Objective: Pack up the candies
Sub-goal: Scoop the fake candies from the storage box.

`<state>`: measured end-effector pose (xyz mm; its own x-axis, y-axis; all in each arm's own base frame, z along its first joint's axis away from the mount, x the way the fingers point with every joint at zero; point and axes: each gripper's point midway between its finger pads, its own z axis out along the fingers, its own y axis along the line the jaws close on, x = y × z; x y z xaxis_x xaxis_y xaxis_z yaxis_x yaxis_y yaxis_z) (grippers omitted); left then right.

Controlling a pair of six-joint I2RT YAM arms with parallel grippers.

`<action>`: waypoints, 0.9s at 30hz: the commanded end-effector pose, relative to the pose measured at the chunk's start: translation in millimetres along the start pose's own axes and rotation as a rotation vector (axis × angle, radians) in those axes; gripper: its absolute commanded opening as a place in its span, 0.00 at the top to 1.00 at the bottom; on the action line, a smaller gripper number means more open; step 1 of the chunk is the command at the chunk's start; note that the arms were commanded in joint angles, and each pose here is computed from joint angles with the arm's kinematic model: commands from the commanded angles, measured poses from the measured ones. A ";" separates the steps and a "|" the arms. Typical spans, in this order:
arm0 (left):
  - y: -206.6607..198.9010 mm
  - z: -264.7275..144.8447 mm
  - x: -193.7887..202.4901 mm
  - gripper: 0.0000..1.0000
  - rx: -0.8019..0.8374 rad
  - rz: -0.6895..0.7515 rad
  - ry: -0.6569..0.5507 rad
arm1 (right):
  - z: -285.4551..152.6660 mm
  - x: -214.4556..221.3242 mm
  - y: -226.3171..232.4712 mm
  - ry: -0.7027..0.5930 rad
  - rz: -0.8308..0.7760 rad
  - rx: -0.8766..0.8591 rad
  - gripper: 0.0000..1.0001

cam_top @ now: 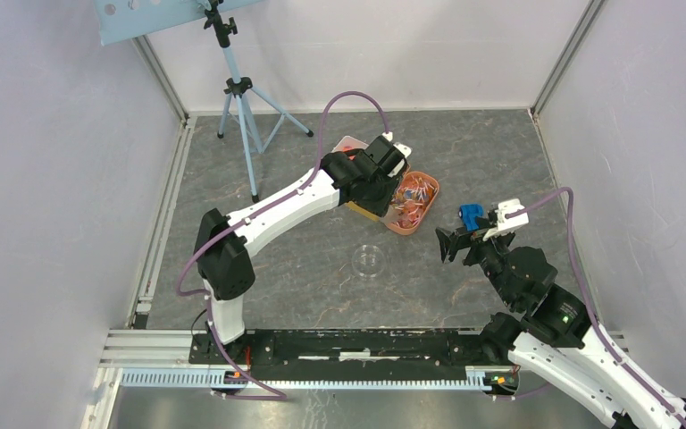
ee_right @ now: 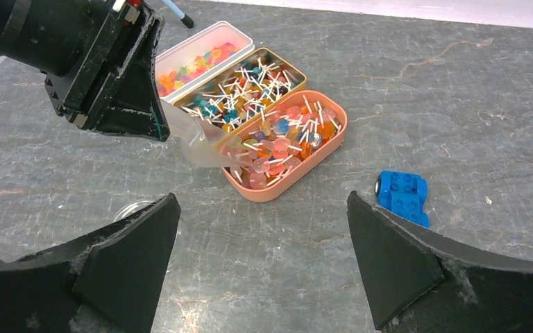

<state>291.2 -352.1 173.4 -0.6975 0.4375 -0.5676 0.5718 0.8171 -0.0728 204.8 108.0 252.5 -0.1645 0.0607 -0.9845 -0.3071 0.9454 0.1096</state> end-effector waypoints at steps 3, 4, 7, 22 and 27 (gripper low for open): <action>1.9 -14.1 -20.9 0.98 -0.011 0.049 -0.071 | 1.2 -2.4 3.6 -0.015 0.013 -0.015 0.02; 2.1 -12.4 -20.0 0.98 -0.012 0.051 -0.068 | 1.4 -2.5 3.9 -0.016 0.017 -0.015 0.02; 1.7 -6.0 -16.9 0.98 -0.014 0.047 -0.052 | 2.1 -0.6 4.7 -0.011 0.016 -0.018 0.02; 6.5 14.5 -10.9 0.98 -0.043 0.015 -0.086 | 3.1 4.4 3.6 -0.001 0.023 -0.010 0.02; 8.0 18.0 -5.9 0.98 -0.049 0.002 -0.095 | 2.8 4.8 2.8 -0.004 0.026 -0.006 0.02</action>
<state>299.9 -357.7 158.9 -0.6706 0.4354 -0.6006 0.5756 0.8161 -0.0511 205.2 109.3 243.6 -0.1816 0.0580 -0.9817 -0.3049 0.9457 0.1123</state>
